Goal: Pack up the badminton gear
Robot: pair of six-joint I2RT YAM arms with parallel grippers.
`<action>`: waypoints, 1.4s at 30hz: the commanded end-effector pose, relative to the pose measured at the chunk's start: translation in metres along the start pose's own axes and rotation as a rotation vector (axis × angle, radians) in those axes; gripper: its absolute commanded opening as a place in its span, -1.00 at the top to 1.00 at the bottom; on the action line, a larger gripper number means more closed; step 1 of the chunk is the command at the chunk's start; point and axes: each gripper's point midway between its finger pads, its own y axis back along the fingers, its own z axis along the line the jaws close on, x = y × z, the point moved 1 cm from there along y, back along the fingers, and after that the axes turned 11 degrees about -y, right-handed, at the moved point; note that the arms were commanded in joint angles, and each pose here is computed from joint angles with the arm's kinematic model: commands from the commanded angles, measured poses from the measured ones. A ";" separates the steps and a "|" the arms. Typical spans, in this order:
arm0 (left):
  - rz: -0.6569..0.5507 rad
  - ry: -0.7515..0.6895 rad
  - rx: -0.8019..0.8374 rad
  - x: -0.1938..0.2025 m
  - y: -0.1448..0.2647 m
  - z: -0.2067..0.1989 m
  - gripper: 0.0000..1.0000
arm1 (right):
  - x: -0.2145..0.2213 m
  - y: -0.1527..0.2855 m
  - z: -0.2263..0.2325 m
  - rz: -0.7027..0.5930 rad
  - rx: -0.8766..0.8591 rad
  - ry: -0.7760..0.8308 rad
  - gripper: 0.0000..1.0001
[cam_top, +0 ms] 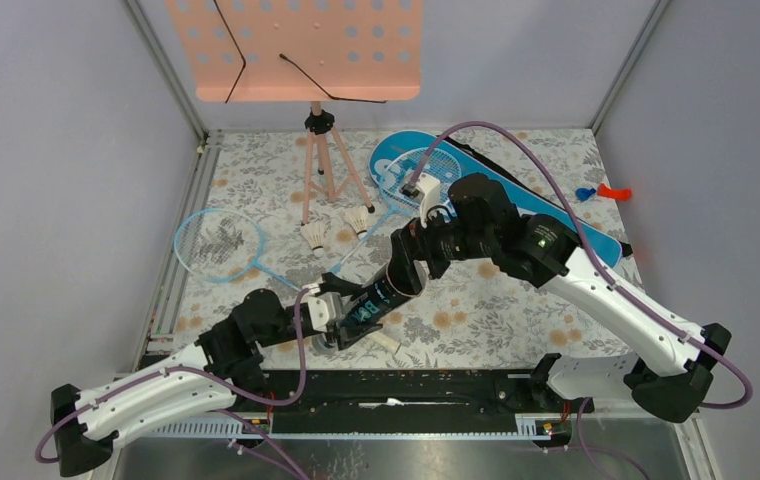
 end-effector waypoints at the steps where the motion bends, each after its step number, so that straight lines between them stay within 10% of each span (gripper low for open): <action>1: -0.171 -0.074 -0.005 -0.045 -0.002 0.007 0.76 | -0.002 -0.007 0.009 -0.002 -0.043 0.048 -0.99; 15: -0.079 -0.106 0.038 -0.019 0.010 -0.005 0.80 | -0.051 0.148 0.083 -0.425 -0.168 0.325 -0.99; 20: -0.083 -0.162 0.107 -0.016 0.016 -0.017 0.80 | -0.079 0.145 0.005 -0.515 0.263 0.249 -0.99; 42: 0.050 0.045 -0.243 -0.004 0.035 0.033 0.79 | -0.072 -0.090 -0.293 0.365 0.209 0.345 -0.99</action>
